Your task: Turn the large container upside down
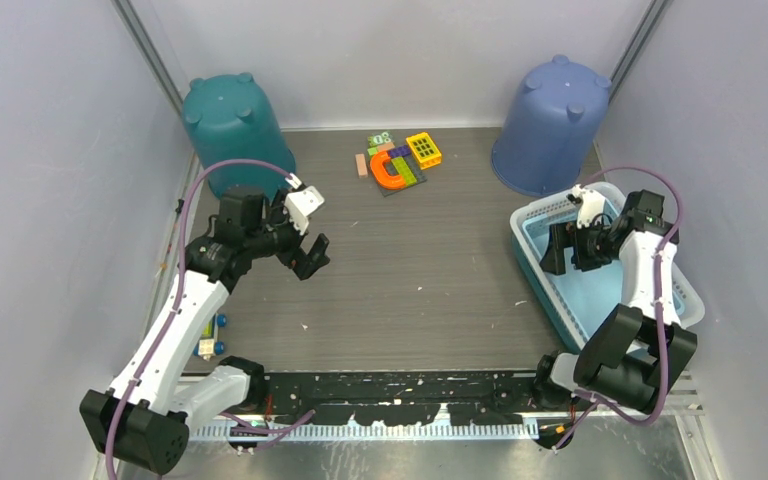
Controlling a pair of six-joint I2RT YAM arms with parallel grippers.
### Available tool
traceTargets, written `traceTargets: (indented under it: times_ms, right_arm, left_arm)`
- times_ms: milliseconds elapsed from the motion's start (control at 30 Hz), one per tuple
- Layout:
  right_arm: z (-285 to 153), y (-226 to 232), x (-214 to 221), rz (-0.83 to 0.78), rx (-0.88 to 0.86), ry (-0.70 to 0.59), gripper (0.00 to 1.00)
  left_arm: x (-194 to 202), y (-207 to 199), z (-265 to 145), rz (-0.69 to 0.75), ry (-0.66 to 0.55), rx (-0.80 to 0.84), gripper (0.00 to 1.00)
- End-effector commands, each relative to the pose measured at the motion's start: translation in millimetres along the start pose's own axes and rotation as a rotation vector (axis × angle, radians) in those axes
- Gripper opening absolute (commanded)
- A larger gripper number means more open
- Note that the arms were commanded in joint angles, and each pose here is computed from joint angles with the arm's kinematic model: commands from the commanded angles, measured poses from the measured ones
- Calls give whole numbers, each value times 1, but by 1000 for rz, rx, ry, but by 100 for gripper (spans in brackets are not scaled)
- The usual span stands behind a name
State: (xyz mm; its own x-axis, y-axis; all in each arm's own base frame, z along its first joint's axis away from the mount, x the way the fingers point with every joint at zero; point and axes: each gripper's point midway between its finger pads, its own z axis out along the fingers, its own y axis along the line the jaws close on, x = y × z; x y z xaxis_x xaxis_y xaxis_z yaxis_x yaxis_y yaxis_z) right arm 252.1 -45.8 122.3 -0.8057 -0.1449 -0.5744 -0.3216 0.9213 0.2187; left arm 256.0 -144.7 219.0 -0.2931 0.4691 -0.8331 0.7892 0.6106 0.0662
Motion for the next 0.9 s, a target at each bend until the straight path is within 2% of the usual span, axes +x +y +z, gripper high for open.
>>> traceTargets:
  times_ms: [0,200,367,500,867]
  right_arm:
    - [-1,-18,6,-45,103,34,90]
    - [-13,-32,5,-77,225,57,81]
    - [-19,-26,6,-112,247,86,66]
    - [-20,-13,7,-134,218,110,50]
    - [-6,15,7,-126,108,134,22]
  left_arm:
    - [-4,1,0,9,-16,4,100]
    - [-4,3,0,8,-14,-6,100]
    - [-4,6,1,5,-12,-20,100]
    - [-4,7,1,4,-11,-29,100]
    - [-5,10,0,6,-15,-48,100]
